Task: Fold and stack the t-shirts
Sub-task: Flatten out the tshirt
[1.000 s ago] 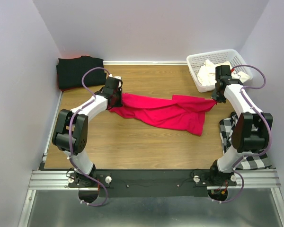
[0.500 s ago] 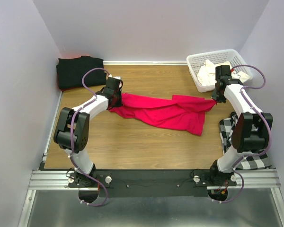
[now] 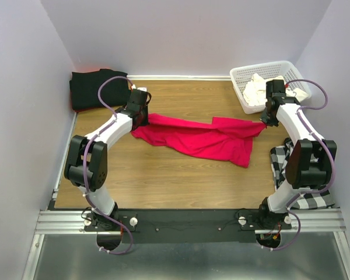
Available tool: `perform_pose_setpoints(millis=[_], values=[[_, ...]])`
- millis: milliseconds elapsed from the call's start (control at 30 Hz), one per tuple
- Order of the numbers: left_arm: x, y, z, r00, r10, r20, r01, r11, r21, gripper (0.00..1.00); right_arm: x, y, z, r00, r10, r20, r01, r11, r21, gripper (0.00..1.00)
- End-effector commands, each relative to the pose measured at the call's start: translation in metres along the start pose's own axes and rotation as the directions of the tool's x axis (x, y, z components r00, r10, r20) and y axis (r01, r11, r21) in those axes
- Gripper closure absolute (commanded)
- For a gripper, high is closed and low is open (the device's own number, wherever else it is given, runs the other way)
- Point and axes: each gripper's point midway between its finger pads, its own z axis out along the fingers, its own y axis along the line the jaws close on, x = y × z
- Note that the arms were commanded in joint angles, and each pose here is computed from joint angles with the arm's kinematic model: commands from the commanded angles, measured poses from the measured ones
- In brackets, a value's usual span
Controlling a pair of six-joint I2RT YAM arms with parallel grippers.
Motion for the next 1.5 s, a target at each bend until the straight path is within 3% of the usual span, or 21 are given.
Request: perform_pose_setpoints(millis=[0, 300, 433, 567, 833, 1133, 1467], values=[[-0.061, 0.022, -0.054, 0.987, 0.006, 0.159, 0.013, 0.993, -0.119, 1.0, -0.045, 0.006, -0.039, 0.992, 0.06, 0.115, -0.051, 0.996, -0.077, 0.99], [-0.156, 0.061, -0.14, 0.922, -0.013, 0.387, 0.113, 0.965, -0.236, 1.0, -0.141, 0.008, -0.138, 0.912, 0.171, 0.373, -0.094, 0.972, -0.217, 0.99], [-0.206, 0.071, -0.184, 0.849, -0.052, 0.526, 0.181, 0.963, -0.197, 1.0, -0.181, 0.008, -0.187, 0.853, 0.222, 0.472, -0.088, 0.953, -0.288, 0.99], [-0.242, 0.058, -0.218, 0.777, -0.063, 0.626, 0.164, 0.981, -0.104, 1.0, -0.207, 0.012, -0.234, 0.803, 0.263, 0.535, -0.051, 0.925, -0.378, 0.99], [-0.281, 0.034, -0.274, 0.674, -0.112, 0.73, 0.107, 0.993, 0.053, 1.0, -0.241, 0.008, -0.329, 0.682, 0.348, 0.643, 0.055, 0.852, -0.52, 0.99], [-0.291, 0.035, -0.366, 0.52, -0.142, 0.843, 0.064, 0.99, 0.127, 1.0, -0.224, -0.02, -0.43, 0.569, 0.435, 0.698, 0.194, 0.754, -0.628, 0.99], [-0.252, 0.05, -0.418, 0.46, -0.15, 0.875, 0.058, 0.989, 0.14, 1.0, -0.194, -0.077, -0.534, 0.394, 0.535, 0.747, 0.294, 0.697, -0.654, 0.99]])
